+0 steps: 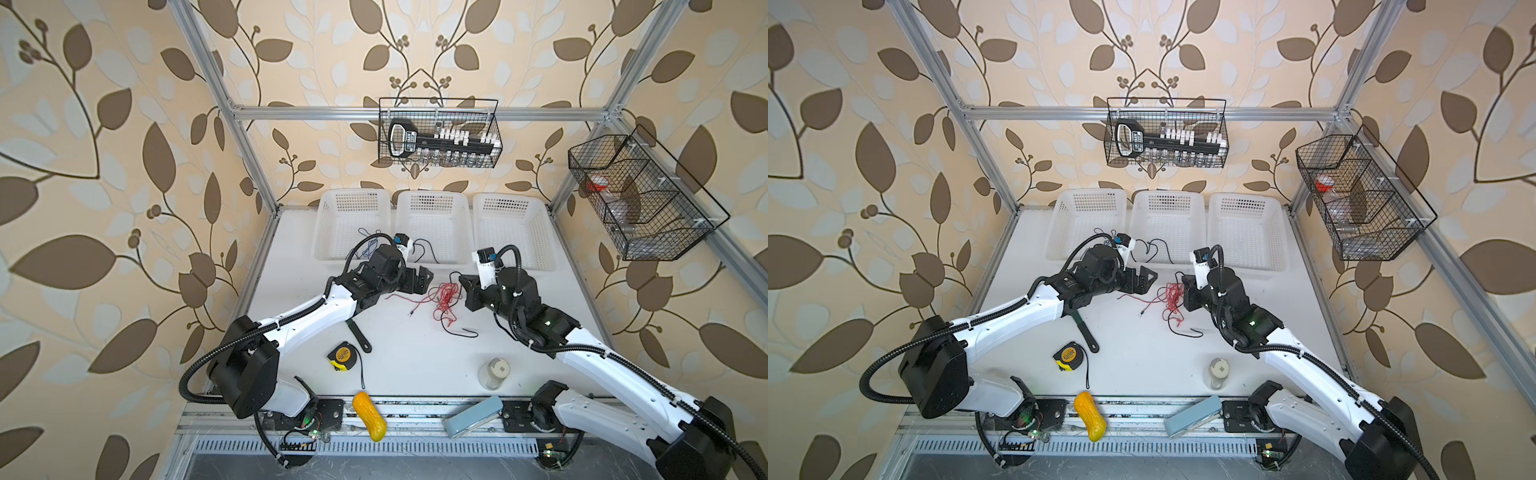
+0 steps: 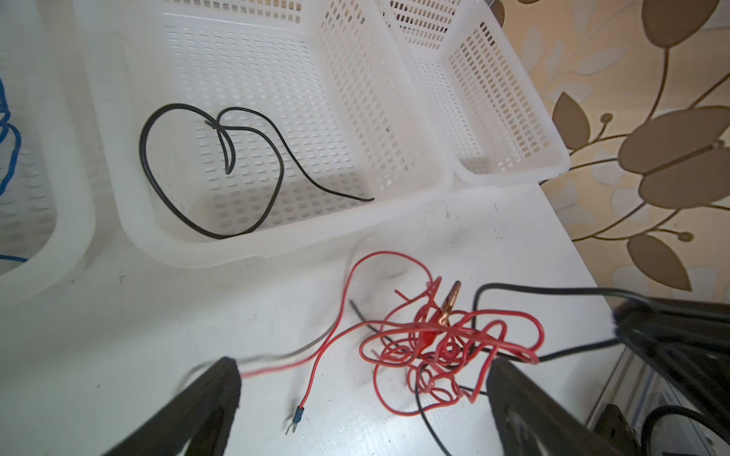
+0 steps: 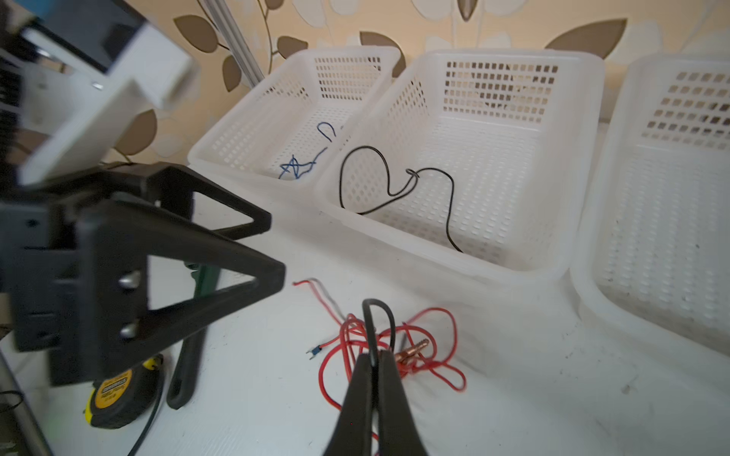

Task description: Untangle the cables

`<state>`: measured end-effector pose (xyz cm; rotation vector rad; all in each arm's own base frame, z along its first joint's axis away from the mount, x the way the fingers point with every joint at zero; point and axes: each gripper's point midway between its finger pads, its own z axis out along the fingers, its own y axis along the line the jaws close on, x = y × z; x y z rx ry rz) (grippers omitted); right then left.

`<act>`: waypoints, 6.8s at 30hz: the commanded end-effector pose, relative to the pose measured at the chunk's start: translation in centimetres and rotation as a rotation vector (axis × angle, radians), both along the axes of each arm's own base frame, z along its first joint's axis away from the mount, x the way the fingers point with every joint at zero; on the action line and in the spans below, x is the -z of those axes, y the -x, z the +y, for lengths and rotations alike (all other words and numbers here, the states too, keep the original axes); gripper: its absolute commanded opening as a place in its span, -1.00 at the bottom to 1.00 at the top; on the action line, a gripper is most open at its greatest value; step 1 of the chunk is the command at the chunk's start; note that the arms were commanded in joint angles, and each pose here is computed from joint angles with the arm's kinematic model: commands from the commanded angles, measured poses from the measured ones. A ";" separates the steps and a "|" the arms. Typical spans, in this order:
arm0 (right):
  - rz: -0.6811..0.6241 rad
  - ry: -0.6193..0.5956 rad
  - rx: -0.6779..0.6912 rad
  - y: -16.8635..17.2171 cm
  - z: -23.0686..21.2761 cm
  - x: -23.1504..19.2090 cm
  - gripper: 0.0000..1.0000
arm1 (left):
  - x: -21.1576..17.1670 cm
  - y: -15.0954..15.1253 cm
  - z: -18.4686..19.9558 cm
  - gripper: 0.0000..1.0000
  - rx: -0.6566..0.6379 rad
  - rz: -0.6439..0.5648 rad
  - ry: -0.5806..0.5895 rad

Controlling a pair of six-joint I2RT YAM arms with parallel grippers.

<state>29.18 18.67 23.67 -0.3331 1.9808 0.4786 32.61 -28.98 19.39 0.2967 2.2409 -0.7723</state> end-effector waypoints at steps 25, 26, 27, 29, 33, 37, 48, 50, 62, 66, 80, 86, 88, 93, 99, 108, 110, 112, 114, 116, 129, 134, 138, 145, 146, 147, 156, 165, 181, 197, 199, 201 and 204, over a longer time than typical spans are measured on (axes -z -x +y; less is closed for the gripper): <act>-0.226 -0.069 0.085 -2.0 -0.7 -10.6 -1.00 | -6.2 1.1 2.5 0.98 -0.065 -0.178 0.070; -0.238 -0.063 0.102 -2.3 -0.9 -11.0 -1.00 | -6.5 1.2 3.0 0.98 -0.084 -0.189 0.074; -0.253 -0.061 0.115 -2.7 -1.0 -11.6 -1.00 | -6.7 1.3 3.4 0.98 -0.099 -0.198 0.074; -0.273 -0.066 0.124 -3.6 -1.1 -12.6 -1.00 | -7.0 1.4 4.0 0.98 -0.121 -0.211 0.078; -0.279 -0.077 0.169 -6.1 -1.7 -13.9 -1.00 | -6.7 1.7 4.4 0.98 -0.129 -0.204 0.080; -0.307 -0.084 0.215 -8.6 -2.4 -15.0 -1.00 | -5.9 1.8 4.4 0.98 -0.126 -0.184 0.067; -0.192 0.012 0.308 -15.8 -2.0 -7.7 -1.00 | -3.9 2.1 4.1 0.98 -0.115 -0.123 0.048; -0.143 0.038 0.324 -16.8 -2.0 -5.1 -1.00 | -3.7 2.1 4.2 0.98 -0.121 -0.117 0.042; 0.061 0.106 0.317 -18.7 -1.5 5.0 -0.71 | -1.7 2.4 4.2 0.98 -0.113 -0.052 -0.005; 0.085 0.113 0.312 -18.5 -1.6 5.6 -0.47 | -1.4 2.4 4.2 0.98 -0.113 -0.043 -0.007; 0.129 0.042 0.296 -12.4 -3.3 4.0 -0.12 | 2.1 2.3 4.4 0.98 -0.136 0.048 -0.079; 0.194 0.048 0.287 -8.0 -3.7 6.4 -0.03 | 4.3 2.2 4.3 0.98 -0.142 0.107 -0.115; 0.217 0.064 0.278 -6.8 -3.8 7.4 0.02 | 4.7 2.2 4.0 0.98 -0.136 0.121 -0.116; 0.282 0.071 0.276 -5.1 -4.1 10.3 0.03 | 5.2 2.0 3.6 0.98 -0.132 0.135 -0.110; 0.342 0.083 0.268 -5.0 -3.7 12.8 0.01 | 5.3 2.0 3.2 0.98 -0.124 0.146 -0.098; 0.397 0.072 0.229 -5.0 -2.6 14.6 -0.36 | 5.2 2.1 3.4 0.98 -0.129 0.146 -0.092; 0.408 0.080 0.228 -4.9 -2.6 15.1 -0.52 | 5.2 2.1 3.3 0.98 -0.126 0.146 -0.089; 0.415 0.084 0.228 -4.8 -2.6 15.2 -0.78 | 5.2 2.0 3.1 0.98 -0.122 0.148 -0.084; 0.409 0.083 0.224 -4.6 -2.5 14.9 -1.00 | 5.1 2.0 2.8 0.98 -0.116 0.150 -0.077; 0.386 0.077 0.209 -4.5 -2.2 14.0 -1.00 | 5.0 2.0 2.5 0.98 -0.103 0.150 -0.066; 0.229 0.027 0.086 -3.3 0.7 6.7 -1.00 | 2.4 2.1 -2.3 0.98 0.054 0.098 0.080; 0.215 0.029 0.032 -2.8 1.8 6.3 -1.00 | 1.3 2.1 -4.1 0.97 0.095 0.073 0.109; 0.224 0.085 0.035 -2.6 1.7 7.0 -1.00 | 0.5 1.8 -4.4 0.95 0.100 0.053 0.106; 0.242 0.125 0.058 -2.2 0.8 8.3 -1.00 | 0.6 1.2 -4.3 0.79 0.088 0.046 0.066; 0.240 0.125 0.061 -2.2 0.8 8.2 -1.00 | 0.7 1.0 -4.2 0.73 0.078 0.048 0.056; 0.235 0.125 0.063 -2.2 0.7 8.2 -1.00 | 0.7 0.9 -4.2 0.69 0.074 0.048 0.052; 0.210 0.175 0.126 -2.5 -0.8 8.6 -1.00 | -1.5 0.2 -3.1 0.77 0.015 -0.012 0.046; 0.189 0.207 0.117 -2.2 -1.2 9.4 -1.00 | -2.5 0.0 -3.4 0.79 0.018 -0.024 0.063; 0.107 0.156 0.059 -1.8 -0.2 7.8 -1.00 | 0.0 -0.9 -7.0 0.55 0.008 0.187 0.106; 0.092 0.165 0.046 -1.9 0.6 7.8 -1.00 | 2.4 0.1 -10.3 0.38 0.056 0.274 0.071; 0.088 0.166 0.054 -2.0 0.5 7.7 -1.00 | 2.6 0.3 -10.3 0.35 0.057 0.281 0.066; 0.087 0.164 0.061 -2.0 0.4 7.7 -1.00 | 2.8 0.4 -10.3 0.33 0.057 0.287 0.062; 0.073 0.150 0.067 -2.1 0.4 7.2 -1.00 | 3.3 0.5 -10.4 0.29 0.055 0.308 0.056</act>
